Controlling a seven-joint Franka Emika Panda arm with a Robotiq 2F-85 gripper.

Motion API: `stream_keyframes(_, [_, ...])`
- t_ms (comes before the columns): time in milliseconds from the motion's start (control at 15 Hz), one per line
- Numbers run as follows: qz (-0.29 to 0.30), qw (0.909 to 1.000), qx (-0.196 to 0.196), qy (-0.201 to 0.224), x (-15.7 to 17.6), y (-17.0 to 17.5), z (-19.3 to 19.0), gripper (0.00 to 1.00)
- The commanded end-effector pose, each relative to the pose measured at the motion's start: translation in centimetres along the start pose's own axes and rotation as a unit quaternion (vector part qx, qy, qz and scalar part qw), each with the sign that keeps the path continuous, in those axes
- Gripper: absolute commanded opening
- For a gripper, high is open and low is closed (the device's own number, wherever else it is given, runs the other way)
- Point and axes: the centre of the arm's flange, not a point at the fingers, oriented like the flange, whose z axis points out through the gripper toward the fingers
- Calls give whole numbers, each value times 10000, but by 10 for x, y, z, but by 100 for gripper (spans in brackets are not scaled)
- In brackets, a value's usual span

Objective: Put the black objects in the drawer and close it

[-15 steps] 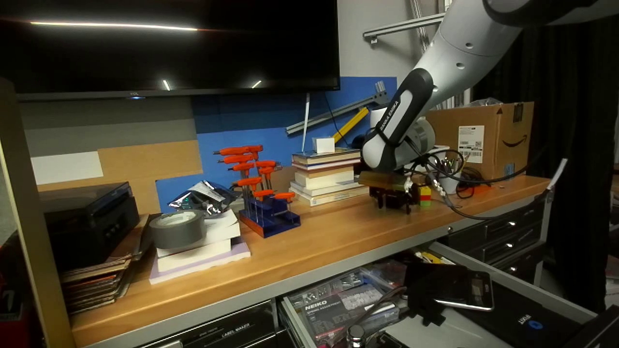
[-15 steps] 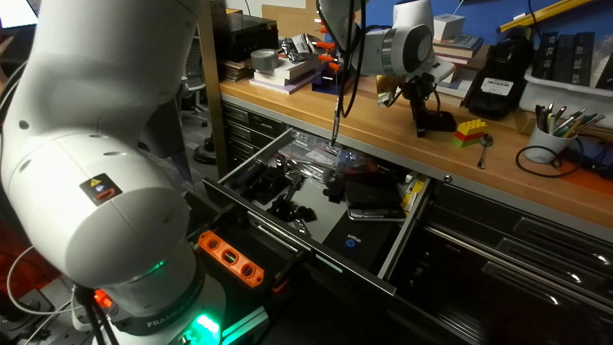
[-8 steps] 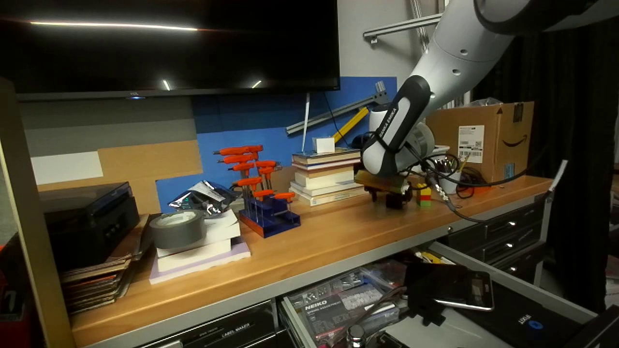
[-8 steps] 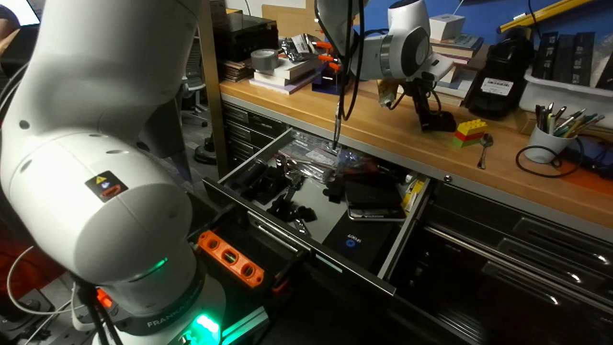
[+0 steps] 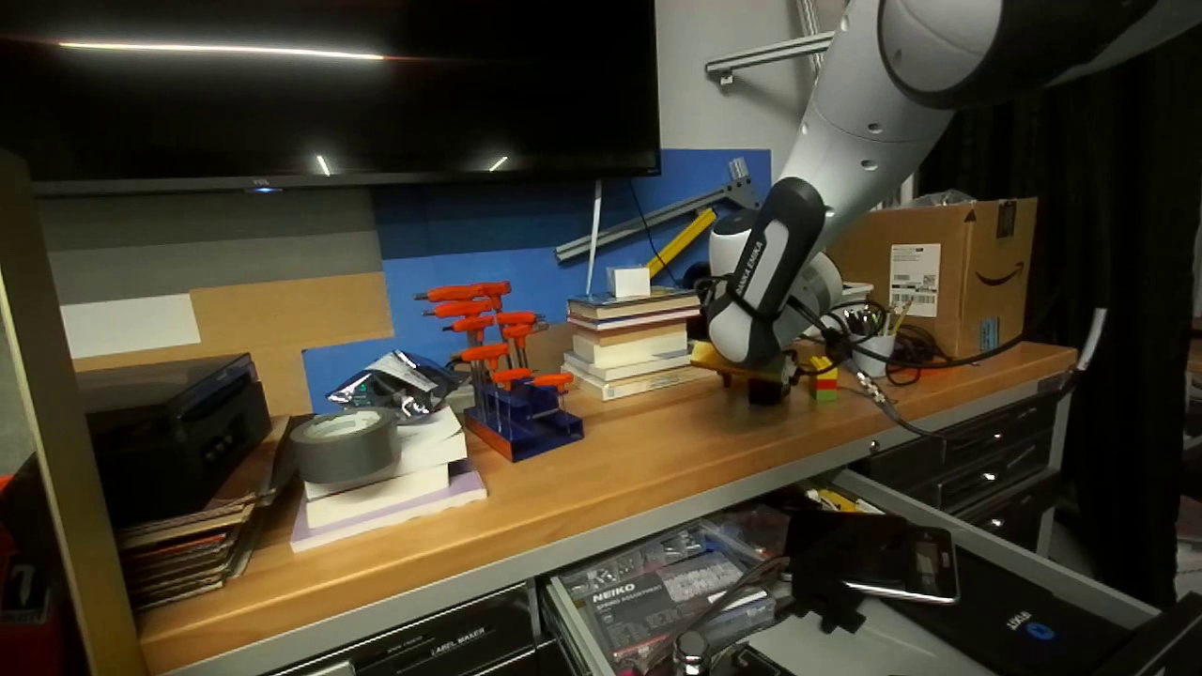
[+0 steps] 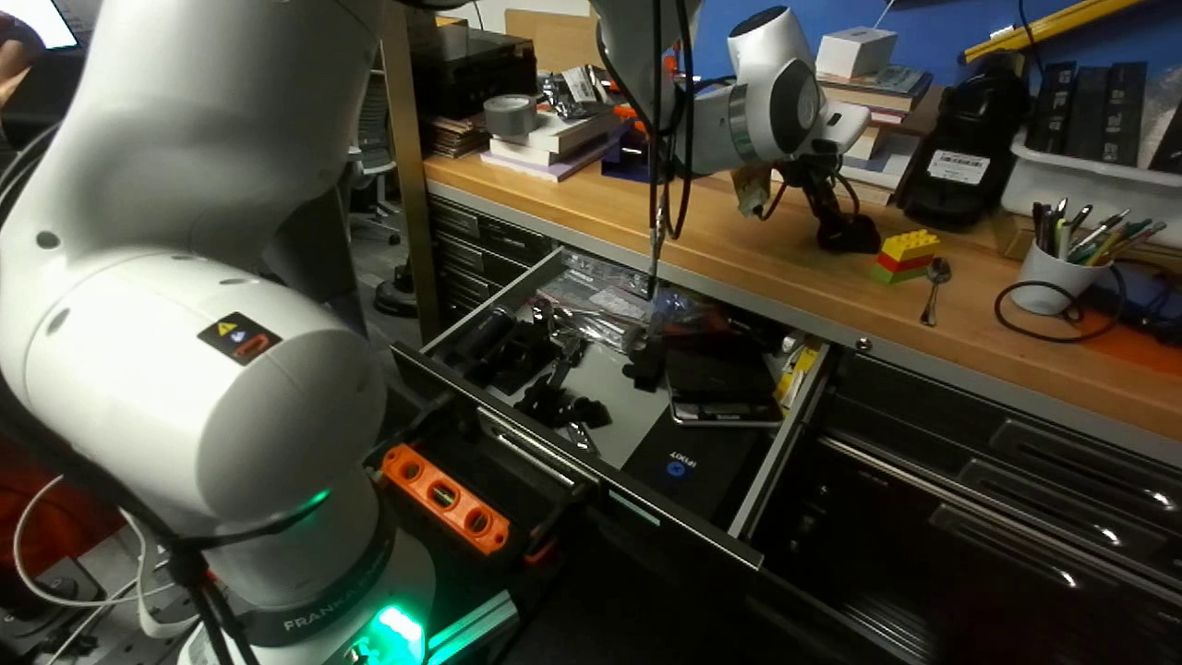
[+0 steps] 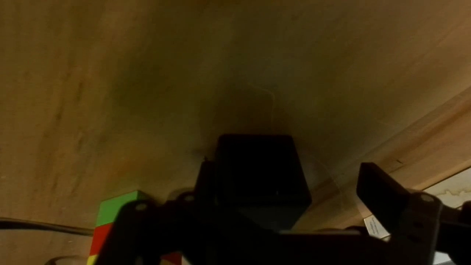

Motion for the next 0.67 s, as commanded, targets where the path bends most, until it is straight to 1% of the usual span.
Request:
stream_keyframes(0, [-43, 9996, 4, 296, -3, -4, -2, 75])
stream_keyframes(67, [-58, 9995, -16, 324, -4, -5, -2, 74])
stream_keyframes(267, [-81, 9994, -57, 345, -5, -5, -1, 49])
stream_keyframes(467, [-87, 9993, -88, 352, -7, -5, -2, 28])
stream_keyframes(600, [-103, 9994, -124, 318, -10, -4, -5, 27])
